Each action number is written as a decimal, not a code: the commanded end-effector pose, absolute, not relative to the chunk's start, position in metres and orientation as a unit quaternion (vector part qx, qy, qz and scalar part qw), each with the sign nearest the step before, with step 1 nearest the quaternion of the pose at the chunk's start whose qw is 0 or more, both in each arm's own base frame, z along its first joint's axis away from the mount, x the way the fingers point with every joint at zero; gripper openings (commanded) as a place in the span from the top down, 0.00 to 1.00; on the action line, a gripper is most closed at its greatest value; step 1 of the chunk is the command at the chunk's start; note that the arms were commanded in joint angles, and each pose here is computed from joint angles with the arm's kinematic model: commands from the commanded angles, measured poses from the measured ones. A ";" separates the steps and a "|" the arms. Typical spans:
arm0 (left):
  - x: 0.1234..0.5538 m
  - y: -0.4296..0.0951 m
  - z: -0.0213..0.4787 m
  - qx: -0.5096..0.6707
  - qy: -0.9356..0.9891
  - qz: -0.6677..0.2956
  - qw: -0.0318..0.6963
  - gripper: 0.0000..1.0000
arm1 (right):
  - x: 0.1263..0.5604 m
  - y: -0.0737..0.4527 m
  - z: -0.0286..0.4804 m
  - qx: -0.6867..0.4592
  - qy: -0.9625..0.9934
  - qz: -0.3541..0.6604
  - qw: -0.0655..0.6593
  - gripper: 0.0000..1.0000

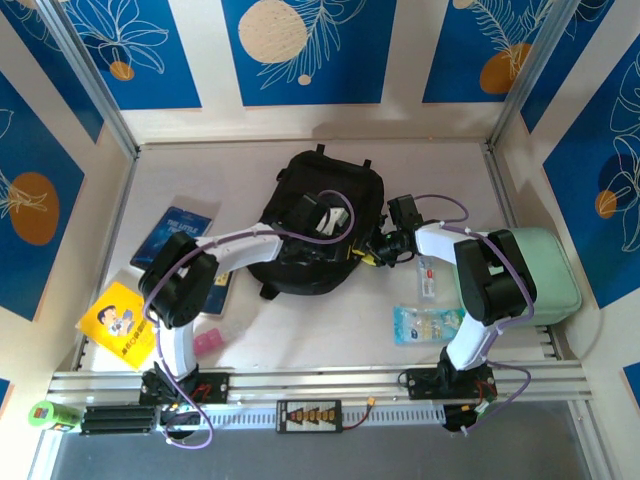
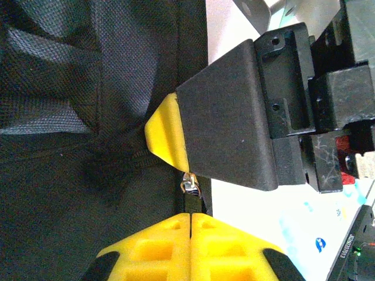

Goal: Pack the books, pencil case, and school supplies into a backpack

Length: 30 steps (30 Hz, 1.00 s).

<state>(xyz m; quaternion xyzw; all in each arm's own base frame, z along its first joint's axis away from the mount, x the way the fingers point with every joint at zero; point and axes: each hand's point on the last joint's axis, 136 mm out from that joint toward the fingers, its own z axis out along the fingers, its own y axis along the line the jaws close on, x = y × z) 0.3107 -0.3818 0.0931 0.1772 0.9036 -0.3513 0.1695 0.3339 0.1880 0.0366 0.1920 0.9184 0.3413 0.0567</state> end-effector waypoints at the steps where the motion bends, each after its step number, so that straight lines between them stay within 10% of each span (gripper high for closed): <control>1: 0.299 -0.378 0.108 0.194 0.897 -0.359 0.172 1.00 | 0.340 0.180 0.038 0.215 0.921 0.318 0.062 0.67; 30: 0.260 -0.221 0.099 0.188 0.964 -0.089 0.166 1.00 | 0.397 0.166 0.049 0.207 0.927 0.282 0.134 0.83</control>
